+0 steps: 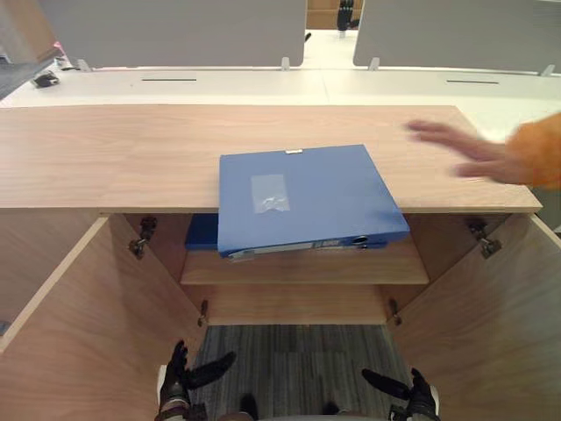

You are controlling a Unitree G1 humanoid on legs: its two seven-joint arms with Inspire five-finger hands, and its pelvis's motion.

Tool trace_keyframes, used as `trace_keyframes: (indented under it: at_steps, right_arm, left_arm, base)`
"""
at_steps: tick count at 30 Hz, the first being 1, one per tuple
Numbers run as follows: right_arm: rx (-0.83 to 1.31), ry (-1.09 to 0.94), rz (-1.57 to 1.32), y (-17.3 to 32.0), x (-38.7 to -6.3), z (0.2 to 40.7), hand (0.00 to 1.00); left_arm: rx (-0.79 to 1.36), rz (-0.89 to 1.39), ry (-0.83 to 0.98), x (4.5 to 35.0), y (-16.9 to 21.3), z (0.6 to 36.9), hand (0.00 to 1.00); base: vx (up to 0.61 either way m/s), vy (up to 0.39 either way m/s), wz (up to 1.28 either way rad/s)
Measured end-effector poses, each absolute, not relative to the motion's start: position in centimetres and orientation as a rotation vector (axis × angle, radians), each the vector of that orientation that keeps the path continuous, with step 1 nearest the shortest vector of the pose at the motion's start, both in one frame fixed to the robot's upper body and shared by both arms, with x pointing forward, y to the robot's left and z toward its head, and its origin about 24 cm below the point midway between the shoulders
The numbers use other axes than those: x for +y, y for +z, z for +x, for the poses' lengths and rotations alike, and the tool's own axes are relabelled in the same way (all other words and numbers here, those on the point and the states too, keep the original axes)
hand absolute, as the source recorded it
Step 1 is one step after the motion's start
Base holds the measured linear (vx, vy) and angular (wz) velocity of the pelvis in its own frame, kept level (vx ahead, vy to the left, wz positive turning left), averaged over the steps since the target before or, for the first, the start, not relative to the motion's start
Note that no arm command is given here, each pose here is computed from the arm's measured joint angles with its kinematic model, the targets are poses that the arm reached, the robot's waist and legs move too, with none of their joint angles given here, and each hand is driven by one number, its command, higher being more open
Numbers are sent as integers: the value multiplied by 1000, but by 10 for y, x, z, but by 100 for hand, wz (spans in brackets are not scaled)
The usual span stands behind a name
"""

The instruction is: Walk over to the cabinet, pick up the folder, carry it to the office cabinet, place the folder inside the office cabinet, then close the office cabinet door

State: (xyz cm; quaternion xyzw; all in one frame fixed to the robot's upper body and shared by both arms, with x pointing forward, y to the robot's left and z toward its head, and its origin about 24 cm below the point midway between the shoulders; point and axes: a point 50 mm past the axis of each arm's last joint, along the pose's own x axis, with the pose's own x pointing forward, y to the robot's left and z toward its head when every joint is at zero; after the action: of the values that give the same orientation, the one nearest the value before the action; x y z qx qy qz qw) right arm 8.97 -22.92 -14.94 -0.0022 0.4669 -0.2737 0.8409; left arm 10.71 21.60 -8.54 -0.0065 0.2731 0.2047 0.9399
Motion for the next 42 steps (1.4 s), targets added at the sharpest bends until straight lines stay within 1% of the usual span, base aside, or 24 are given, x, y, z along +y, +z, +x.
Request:
trace_keyframes:
  at_steps: [1,4,7,8,9,11,13,16,20,26,31,32,35,42]
  right_arm:
    - [987,-580,-6,-149,-229,89,100]
    - [991,-582,-13,-149,-231,88,100]
    - [1017,-563,-35,-152,-230,81,100]
    - [1020,-562,-39,-152,-230,79,100]
    - [1031,-562,-46,-153,-231,75,100]
    - [1049,-554,-64,-154,-233,70,100]
    - [1081,-531,-99,-156,-234,63,100]
    - [1098,-505,-113,-157,-233,60,100]
    - [1093,-478,-124,-157,-232,62,100]
    - [1098,-431,-151,-157,-232,61,100]
    - [1094,-407,-159,-157,-229,63,100]
    - [1094,-406,-158,-158,-229,63,100]
    - [1088,-404,-154,-157,-229,64,100]
    - [1066,-391,-140,-155,-228,68,100]
  left_arm:
    - [529,-4,411,216,-79,108,100]
    - [365,45,377,213,-44,120,100]
    - [75,213,349,212,16,134,100]
    - [21,237,342,211,26,137,100]
    - [-70,281,325,208,44,140,100]
    - [-178,337,302,204,65,143,100]
    - [-310,457,249,197,88,144,100]
    - [-394,600,170,189,98,146,100]
    - [-435,707,79,182,101,151,100]
    - [-536,872,-107,169,104,172,100]
    - [-492,1028,-119,168,89,190,100]
    - [-462,1046,-106,170,84,193,0]
    - [-399,1086,-83,175,75,198,0]
    - [-499,1145,2,176,95,210,0]
  base:
    - [-42,20,9]
    - [-17,16,15]
    - [-4,-5,9]
    - [0,0,0]
    - [0,0,0]
    - [20,-5,-1]
    - [57,-13,-4]
    - [36,-15,-10]
    - [4,-30,-8]
    - [-8,-27,-8]
    - [1,-5,-7]
    - [10,5,-9]
    - [18,9,-9]
    - [2,4,-5]
